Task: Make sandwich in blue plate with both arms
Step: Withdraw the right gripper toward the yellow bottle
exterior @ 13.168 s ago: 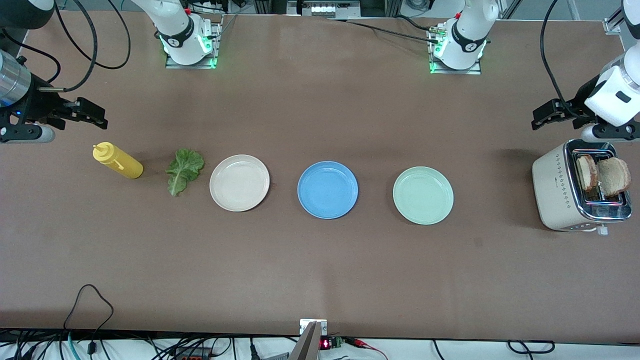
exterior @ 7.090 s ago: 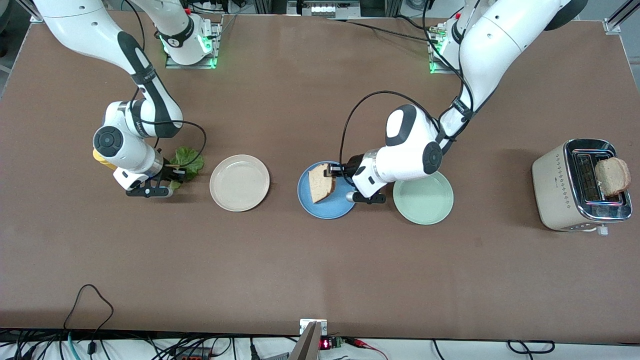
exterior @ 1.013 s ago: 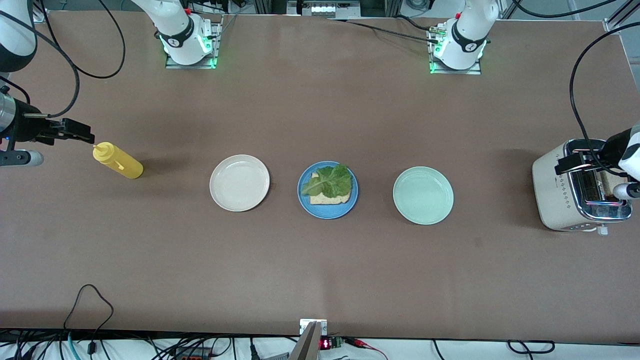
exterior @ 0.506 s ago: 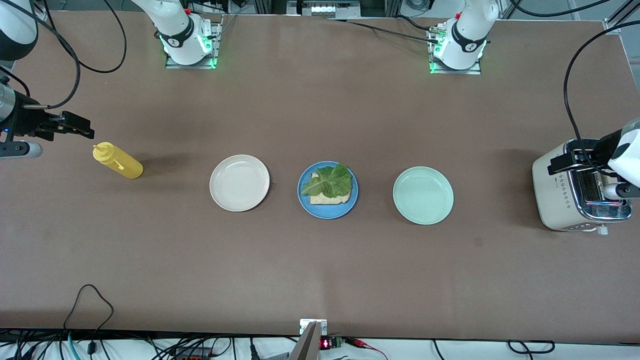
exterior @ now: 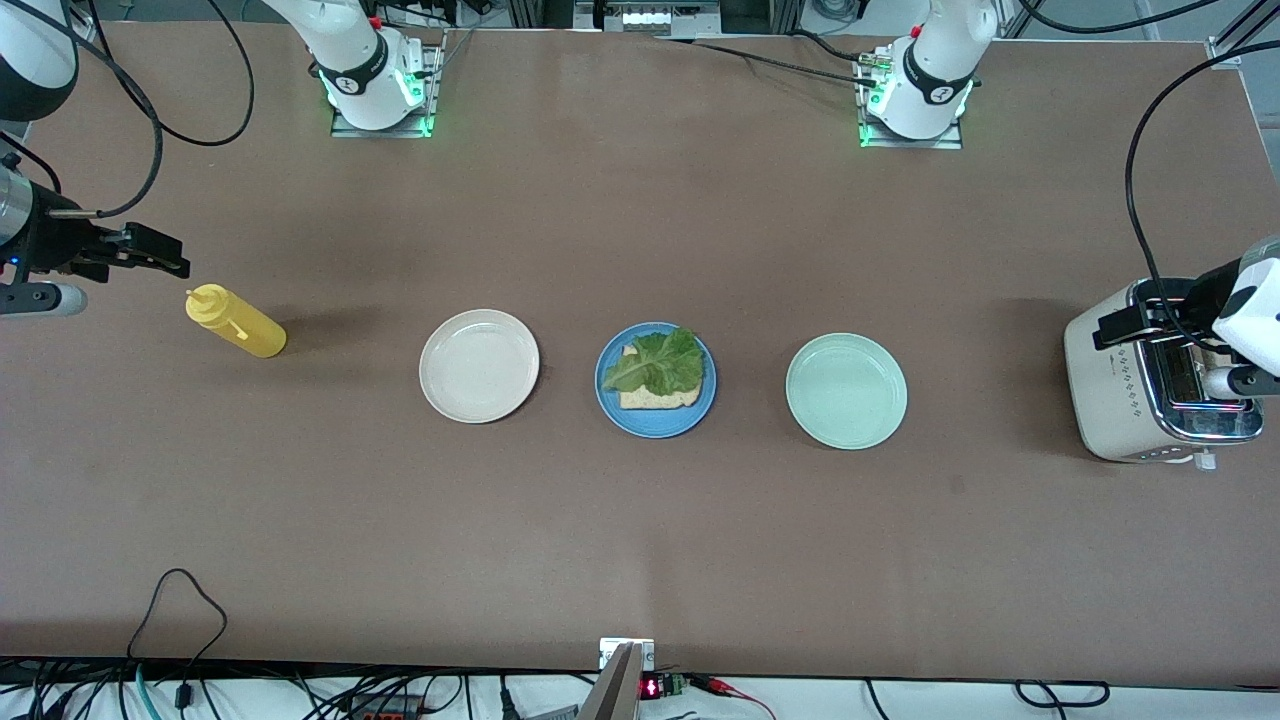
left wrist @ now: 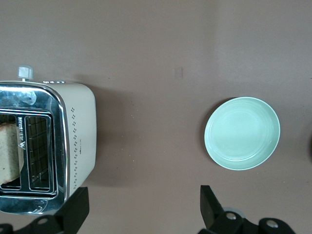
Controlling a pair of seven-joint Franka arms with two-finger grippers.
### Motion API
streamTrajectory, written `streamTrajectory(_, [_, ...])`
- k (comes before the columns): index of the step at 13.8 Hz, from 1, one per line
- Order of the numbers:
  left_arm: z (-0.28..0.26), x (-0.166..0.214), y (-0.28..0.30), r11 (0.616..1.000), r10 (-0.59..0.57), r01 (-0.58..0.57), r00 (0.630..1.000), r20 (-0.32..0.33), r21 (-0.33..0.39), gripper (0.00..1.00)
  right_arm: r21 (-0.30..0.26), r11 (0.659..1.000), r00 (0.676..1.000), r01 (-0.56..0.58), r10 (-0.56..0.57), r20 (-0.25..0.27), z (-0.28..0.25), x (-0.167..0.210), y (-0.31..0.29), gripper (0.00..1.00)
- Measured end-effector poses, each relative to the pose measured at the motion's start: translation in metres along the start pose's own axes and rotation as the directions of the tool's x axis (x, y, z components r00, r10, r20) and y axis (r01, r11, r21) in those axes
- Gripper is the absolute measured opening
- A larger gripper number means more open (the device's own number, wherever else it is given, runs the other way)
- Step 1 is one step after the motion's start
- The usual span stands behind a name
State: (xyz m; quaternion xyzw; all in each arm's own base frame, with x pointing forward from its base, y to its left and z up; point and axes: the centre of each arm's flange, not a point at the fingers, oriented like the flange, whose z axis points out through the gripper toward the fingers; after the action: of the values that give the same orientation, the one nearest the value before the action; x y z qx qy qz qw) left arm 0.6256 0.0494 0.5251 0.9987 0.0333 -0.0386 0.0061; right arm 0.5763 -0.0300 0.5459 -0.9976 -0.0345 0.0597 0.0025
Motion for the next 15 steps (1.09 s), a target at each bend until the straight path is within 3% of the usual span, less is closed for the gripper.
streamTrajectory(5, [0.000,0.000,0.002,1.000,0.003,-0.003,1.000,-0.001,0.000,1.00,0.000,1.000,1.000,0.010,-0.010,0.005,0.002,0.000,-0.002,1.00])
streamTrajectory(10, [0.000,0.000,0.002,1.000,0.004,-0.004,1.000,-0.001,0.000,1.00,0.012,0.988,0.986,0.155,-0.155,0.058,0.028,-0.003,0.006,1.00])
streamTrajectory(12, [-0.001,0.000,0.004,1.000,0.006,-0.006,1.000,-0.001,0.000,1.00,0.036,0.966,0.963,0.256,-0.258,0.082,0.043,-0.010,0.031,1.00])
streamTrajectory(15, [-0.001,0.000,0.007,1.000,0.012,-0.012,1.000,-0.002,-0.001,1.00,0.104,0.895,0.891,0.435,-0.444,0.093,0.069,-0.029,0.094,1.00])
